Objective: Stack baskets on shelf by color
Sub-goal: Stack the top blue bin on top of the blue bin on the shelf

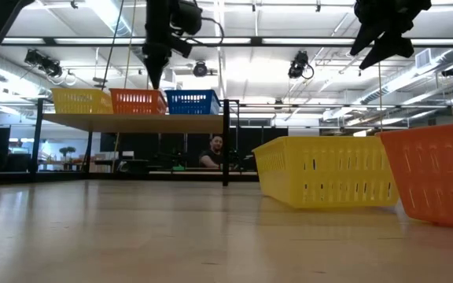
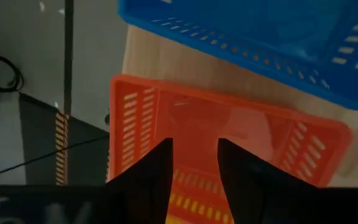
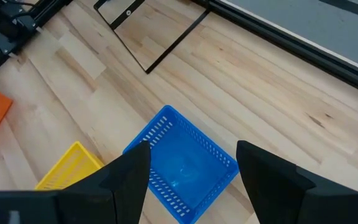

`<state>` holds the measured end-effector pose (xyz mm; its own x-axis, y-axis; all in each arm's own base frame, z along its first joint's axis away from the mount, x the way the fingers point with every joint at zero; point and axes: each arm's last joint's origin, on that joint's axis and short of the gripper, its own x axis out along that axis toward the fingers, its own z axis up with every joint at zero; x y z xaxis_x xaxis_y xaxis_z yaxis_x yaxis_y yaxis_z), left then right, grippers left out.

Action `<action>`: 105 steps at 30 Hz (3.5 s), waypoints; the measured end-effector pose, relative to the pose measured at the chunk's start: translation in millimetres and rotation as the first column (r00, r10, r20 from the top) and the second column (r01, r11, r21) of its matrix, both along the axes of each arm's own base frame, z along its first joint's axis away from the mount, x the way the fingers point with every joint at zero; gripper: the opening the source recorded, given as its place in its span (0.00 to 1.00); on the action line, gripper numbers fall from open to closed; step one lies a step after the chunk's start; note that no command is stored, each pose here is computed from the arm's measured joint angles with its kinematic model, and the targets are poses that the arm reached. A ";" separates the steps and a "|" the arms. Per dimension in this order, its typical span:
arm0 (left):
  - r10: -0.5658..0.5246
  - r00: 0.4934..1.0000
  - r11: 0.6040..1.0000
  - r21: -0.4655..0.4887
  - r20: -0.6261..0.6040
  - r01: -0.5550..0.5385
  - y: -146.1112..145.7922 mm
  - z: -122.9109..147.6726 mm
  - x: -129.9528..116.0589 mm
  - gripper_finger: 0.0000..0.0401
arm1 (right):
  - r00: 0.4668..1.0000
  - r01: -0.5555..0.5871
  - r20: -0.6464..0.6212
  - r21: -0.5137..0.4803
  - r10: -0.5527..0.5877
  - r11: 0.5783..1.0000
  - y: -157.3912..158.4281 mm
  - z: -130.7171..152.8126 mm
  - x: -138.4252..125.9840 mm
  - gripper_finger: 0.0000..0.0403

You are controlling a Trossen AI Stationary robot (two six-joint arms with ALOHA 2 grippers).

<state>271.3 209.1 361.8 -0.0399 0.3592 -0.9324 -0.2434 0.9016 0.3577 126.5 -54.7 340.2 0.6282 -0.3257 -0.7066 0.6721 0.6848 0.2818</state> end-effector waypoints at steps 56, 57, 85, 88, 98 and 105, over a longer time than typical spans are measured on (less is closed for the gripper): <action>0.041 0.429 0.983 -0.113 0.903 0.143 -250.9 122.0 13.1 0.30 | 0.959 0.253 -0.246 0.516 -0.141 0.818 -5.9 -163.4 172.4 0.26; 0.035 0.429 0.984 -0.105 0.903 0.141 -250.5 122.1 13.1 0.29 | 0.968 0.210 -0.228 0.524 -0.101 0.826 -5.1 -161.7 172.8 0.20; 0.118 0.117 0.992 -0.123 0.986 0.036 -234.6 149.5 24.4 0.29 | 0.952 -0.304 -0.023 -0.145 0.304 0.942 -40.8 64.2 154.6 0.05; 0.120 0.077 0.992 -0.123 0.990 0.026 -231.7 153.1 25.3 0.29 | 0.936 -0.337 0.011 -0.263 0.352 0.904 -44.1 84.7 155.5 0.03; 0.129 -0.072 0.992 -0.129 0.989 -0.001 -221.4 166.9 27.0 0.29 | 0.889 -0.424 -0.037 -0.438 0.456 0.793 -58.7 84.2 173.6 0.04; 0.067 -0.112 0.998 -0.067 0.991 -0.002 -220.3 173.0 27.2 0.29 | 0.868 -0.481 -0.078 -0.375 0.491 0.792 -68.4 56.0 200.8 0.04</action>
<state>298.5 -11.1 534.8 0.9305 0.3642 0.0402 -0.3297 0.8800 -0.3419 327.3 -123.1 396.2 0.7887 -0.2063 -0.5791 0.2190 0.9745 -0.0488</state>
